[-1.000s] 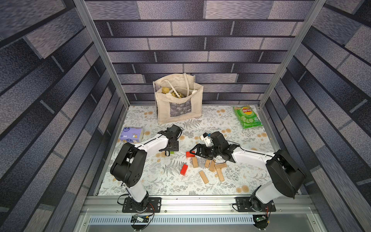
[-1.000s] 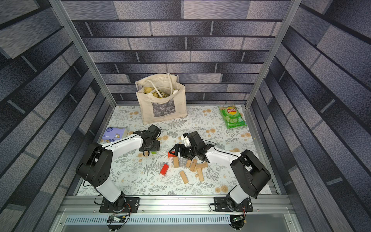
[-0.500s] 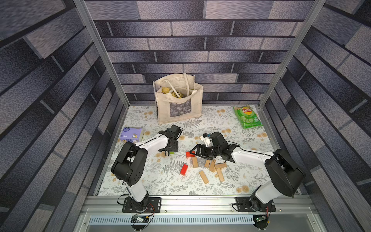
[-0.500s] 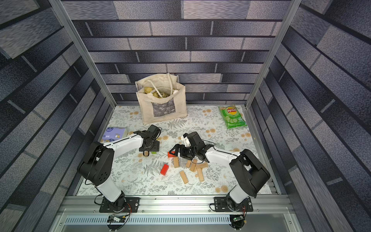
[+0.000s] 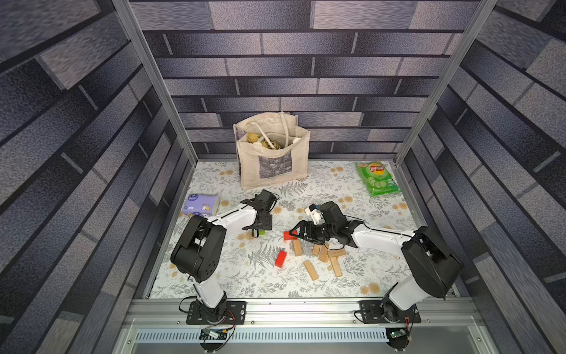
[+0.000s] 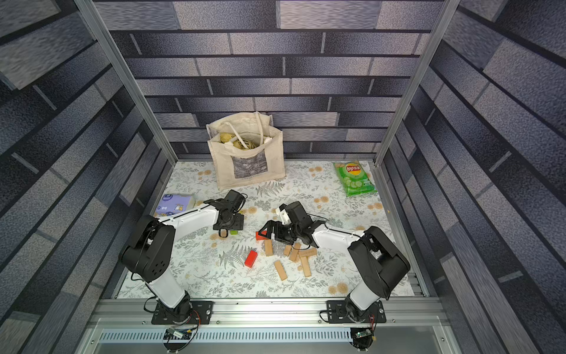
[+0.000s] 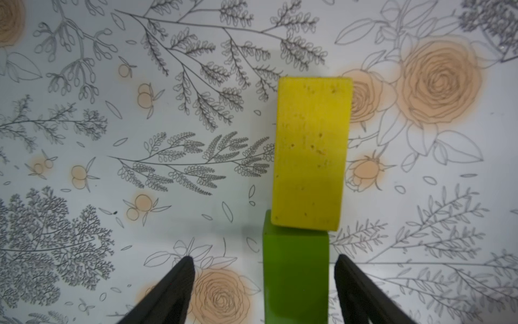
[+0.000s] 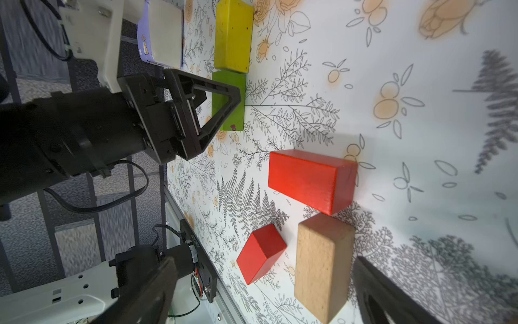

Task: Assemble the letter k with building blocks
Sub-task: Assemble the building block at the center of the board.

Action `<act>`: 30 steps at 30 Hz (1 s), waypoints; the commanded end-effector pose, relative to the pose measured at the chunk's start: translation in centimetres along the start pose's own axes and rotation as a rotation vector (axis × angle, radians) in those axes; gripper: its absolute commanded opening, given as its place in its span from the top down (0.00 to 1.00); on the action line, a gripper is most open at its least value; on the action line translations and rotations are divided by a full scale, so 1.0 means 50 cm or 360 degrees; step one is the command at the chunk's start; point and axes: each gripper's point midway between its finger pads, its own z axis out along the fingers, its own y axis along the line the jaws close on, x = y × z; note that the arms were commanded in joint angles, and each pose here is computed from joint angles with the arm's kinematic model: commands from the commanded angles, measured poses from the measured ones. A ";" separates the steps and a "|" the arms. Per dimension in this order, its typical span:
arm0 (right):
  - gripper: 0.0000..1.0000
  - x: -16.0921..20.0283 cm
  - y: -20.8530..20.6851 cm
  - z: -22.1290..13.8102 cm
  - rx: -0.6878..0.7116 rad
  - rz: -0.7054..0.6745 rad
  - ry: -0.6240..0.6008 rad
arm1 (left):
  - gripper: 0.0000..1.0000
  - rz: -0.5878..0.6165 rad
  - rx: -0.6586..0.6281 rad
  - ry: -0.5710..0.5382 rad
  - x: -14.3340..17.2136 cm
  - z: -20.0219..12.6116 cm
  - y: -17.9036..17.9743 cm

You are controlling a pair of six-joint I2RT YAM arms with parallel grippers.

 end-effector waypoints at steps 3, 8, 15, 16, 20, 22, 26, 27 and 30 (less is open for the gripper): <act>0.00 -0.013 0.009 0.005 -0.0035 -0.0011 -0.0007 | 0.25 0.0034 0.0036 -0.0024 -0.005 -0.008 -0.010; 0.00 -0.014 0.007 0.006 -0.0034 -0.0008 -0.0007 | 0.30 0.0012 0.0086 0.0001 -0.004 -0.002 -0.025; 0.00 -0.014 0.009 0.007 -0.0041 -0.0009 -0.0005 | 0.34 -0.0014 0.0087 -0.0013 -0.010 -0.003 -0.033; 0.00 -0.012 0.008 0.008 -0.0041 -0.0009 0.0000 | 0.35 -0.0016 0.0088 -0.0017 -0.011 -0.005 -0.034; 0.00 -0.014 0.008 0.007 -0.0042 -0.0010 -0.0004 | 0.37 -0.0025 0.0093 -0.0021 -0.015 -0.006 -0.040; 0.00 -0.013 0.008 0.008 -0.0042 -0.0010 -0.0002 | 0.38 -0.0026 0.0090 -0.0020 -0.015 -0.006 -0.041; 0.00 -0.011 0.005 0.009 -0.0041 -0.0006 -0.0001 | 0.40 -0.0031 0.0086 -0.0019 -0.015 -0.003 -0.043; 0.00 -0.011 0.006 0.009 -0.0043 -0.0008 0.0001 | 0.41 -0.0034 0.0087 -0.0024 -0.016 -0.004 -0.044; 0.00 -0.011 0.006 0.009 -0.0043 -0.0007 0.0000 | 0.41 -0.0036 0.0085 -0.0019 -0.015 -0.003 -0.044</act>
